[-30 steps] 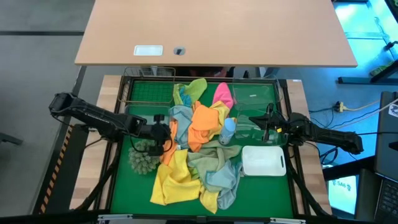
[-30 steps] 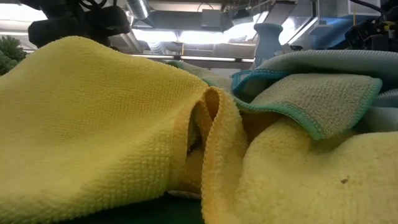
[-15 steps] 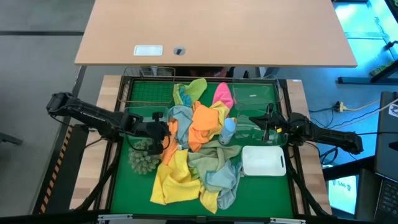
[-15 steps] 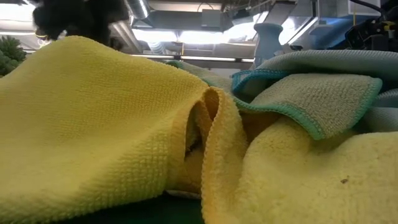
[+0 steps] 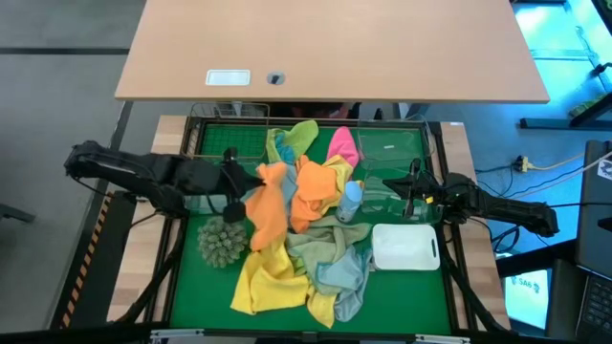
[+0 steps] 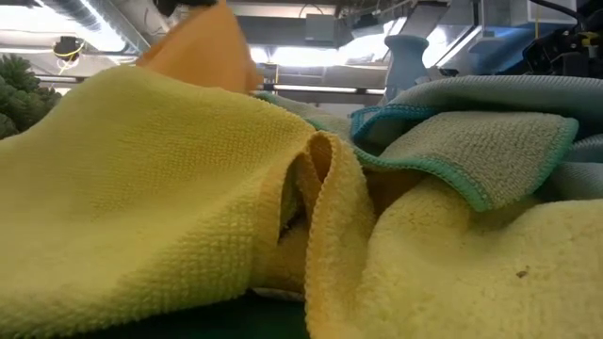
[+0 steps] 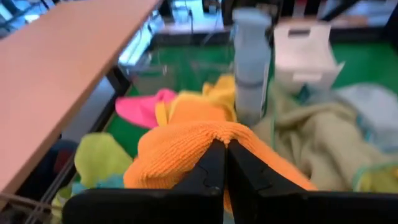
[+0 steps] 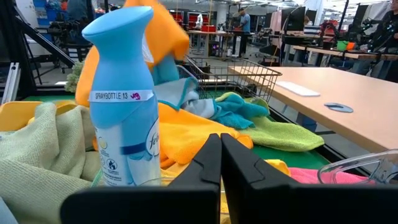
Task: Sort microfiber towel by color & place in baskets
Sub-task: Put the orange microfiber towel into the top right transparent bin
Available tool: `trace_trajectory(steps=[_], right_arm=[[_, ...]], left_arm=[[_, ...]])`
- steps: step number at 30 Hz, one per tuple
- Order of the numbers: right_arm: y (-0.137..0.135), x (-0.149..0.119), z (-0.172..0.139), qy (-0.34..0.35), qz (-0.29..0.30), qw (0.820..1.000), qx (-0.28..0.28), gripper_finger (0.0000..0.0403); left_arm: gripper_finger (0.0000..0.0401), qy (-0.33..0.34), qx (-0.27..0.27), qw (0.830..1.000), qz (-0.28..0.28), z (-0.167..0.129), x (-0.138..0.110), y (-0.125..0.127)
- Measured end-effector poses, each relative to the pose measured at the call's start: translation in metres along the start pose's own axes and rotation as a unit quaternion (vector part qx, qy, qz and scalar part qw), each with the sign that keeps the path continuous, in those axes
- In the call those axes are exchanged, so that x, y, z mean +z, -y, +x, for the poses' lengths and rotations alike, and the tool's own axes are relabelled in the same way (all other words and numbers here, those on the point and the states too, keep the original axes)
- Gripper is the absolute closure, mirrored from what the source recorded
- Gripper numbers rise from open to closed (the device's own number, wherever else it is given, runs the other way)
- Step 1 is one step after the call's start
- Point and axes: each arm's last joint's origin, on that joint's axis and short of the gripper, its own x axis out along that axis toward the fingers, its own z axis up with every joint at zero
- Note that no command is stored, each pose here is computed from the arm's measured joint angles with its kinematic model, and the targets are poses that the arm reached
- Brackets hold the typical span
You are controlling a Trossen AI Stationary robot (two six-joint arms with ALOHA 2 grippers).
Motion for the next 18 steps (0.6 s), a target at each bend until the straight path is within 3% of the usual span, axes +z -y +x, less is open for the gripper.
trace_trajectory(steps=[4,10,14,18], right_arm=[[0.0,0.0,0.0,0.0,0.0,1.0,0.0,0.04],[0.0,0.0,0.0,0.0,0.0,1.0,0.0,0.04],[0.0,0.0,0.0,0.0,0.0,1.0,0.0,0.04],[0.0,0.0,0.0,0.0,0.0,1.0,0.0,0.04]], left_arm=[[0.0401,0.025,-0.023,0.999,-0.012,-0.006,0.013,0.0],[0.0401,0.068,-0.135,0.988,-0.026,-0.007,0.024,0.007],[0.0401,0.034,-0.177,0.983,-0.023,0.002,0.019,0.015],[0.0401,-0.051,-0.178,0.983,0.001,0.02,0.003,0.027]])
